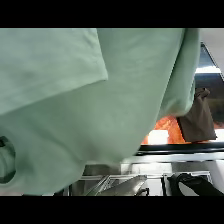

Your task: Fold the shirts.

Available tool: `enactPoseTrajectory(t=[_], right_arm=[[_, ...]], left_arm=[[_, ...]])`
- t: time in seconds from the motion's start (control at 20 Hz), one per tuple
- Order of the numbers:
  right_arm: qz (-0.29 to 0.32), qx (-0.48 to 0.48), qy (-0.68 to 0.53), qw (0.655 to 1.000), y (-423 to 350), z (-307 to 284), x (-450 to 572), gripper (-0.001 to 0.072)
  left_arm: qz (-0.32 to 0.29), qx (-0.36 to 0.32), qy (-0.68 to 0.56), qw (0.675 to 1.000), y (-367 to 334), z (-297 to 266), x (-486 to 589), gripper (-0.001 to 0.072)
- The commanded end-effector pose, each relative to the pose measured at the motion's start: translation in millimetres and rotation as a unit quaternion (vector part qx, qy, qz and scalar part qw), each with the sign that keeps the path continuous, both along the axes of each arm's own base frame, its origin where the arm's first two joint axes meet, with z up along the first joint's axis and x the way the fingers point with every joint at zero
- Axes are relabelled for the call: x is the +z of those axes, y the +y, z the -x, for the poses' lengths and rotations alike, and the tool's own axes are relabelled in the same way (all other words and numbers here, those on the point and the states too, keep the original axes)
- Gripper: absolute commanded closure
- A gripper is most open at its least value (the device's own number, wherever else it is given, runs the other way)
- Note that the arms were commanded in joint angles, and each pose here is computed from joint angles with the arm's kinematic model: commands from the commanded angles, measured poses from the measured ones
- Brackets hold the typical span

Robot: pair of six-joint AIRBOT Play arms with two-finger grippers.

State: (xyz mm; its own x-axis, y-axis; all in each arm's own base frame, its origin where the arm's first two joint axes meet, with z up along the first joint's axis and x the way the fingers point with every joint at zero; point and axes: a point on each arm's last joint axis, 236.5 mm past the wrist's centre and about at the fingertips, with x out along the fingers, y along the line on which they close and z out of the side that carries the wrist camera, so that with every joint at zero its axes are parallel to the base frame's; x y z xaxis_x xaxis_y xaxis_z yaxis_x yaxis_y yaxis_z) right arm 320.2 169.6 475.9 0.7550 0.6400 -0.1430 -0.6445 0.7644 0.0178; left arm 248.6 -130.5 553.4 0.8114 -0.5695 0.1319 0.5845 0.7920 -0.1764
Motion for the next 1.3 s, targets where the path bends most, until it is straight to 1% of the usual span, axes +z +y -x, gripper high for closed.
enactPoseTrajectory(t=[0.0, 0.2, 0.35, 0.45, 0.55, 0.65, 0.75, 0.8, 0.85, 0.9, 0.95, 1.1, 1.2, 1.25], right_arm=[[0.005, -0.021, 0.071, 0.997, 1.6, -75.0, -63.4, 0.0694], [0.007, -0.042, 0.183, 0.982, 10.6, -192.2, -192.7, 0.0694], [-0.012, -0.051, 0.278, 0.959, 21.5, -256.2, -314.0, 0.0694], [-0.051, -0.045, 0.339, 0.938, 35.3, -276.6, -381.2, 0.0694], [-0.089, -0.036, 0.390, 0.916, 48.1, -284.0, -431.2, 0.0694], [-0.090, -0.035, 0.415, 0.905, 50.5, -283.6, -458.8, 0.0693], [-0.086, -0.031, 0.420, 0.903, 48.7, -280.5, -459.8, 0.0691], [-0.084, -0.028, 0.421, 0.903, 44.2, -277.4, -453.2, 0.0649], [-0.080, -0.024, 0.426, 0.901, 36.3, -271.7, -443.5, 0.0479], [-0.079, -0.019, 0.433, 0.898, 25.0, -264.0, -431.1, 0.0367], [-0.073, -0.016, 0.443, 0.893, 7.7, -253.1, -417.0, 0.0327], [-0.042, -0.046, 0.481, 0.874, -62.4, -216.4, -387.7, 0.0327], [-0.014, -0.069, 0.530, 0.845, -101.5, -182.4, -391.3, 0.0327], [-0.004, -0.074, 0.557, 0.827, -112.8, -163.3, -399.7, 0.0328]], left_arm=[[-0.005, 0.005, 0.137, 0.991, 11.2, -100.1, -93.1, 0.0695], [0.001, 0.037, 0.247, 0.968, 35.5, -231.2, -225.6, 0.0696], [-0.004, 0.038, 0.337, 0.941, 37.3, -304.6, -343.2, 0.0695], [-0.009, 0.023, 0.397, 0.917, 24.9, -336.3, -421.8, 0.0695], [-0.017, 0.003, 0.440, 0.898, 8.1, -352.9, -481.7, 0.0695], [-0.025, -0.013, 0.459, 0.888, -6.0, -362.3, -513.5, 0.0695], [-0.034, -0.034, 0.469, 0.882, -17.1, -363.5, -524.1, 0.0694], [-0.039, -0.046, 0.474, 0.879, -19.9, -360.2, -522.6, 0.0619], [-0.044, -0.055, 0.477, 0.876, -19.4, -355.5, -517.2, 0.0260], [-0.039, -0.055, 0.482, 0.874, -13.7, -351.2, -508.4, 0.0008], [-0.028, -0.050, 0.489, 0.870, -2.0, -346.7, -497.1, 0.0009], [-0.007, -0.030, 0.513, 0.858, 57.9, -319.8, -459.2, 0.0010], [0.010, -0.020, 0.554, 0.832, 97.2, -284.1, -456.3, 0.0011], [0.017, -0.020, 0.579, 0.815, 110.3, -263.5, -463.2, 0.0041]])
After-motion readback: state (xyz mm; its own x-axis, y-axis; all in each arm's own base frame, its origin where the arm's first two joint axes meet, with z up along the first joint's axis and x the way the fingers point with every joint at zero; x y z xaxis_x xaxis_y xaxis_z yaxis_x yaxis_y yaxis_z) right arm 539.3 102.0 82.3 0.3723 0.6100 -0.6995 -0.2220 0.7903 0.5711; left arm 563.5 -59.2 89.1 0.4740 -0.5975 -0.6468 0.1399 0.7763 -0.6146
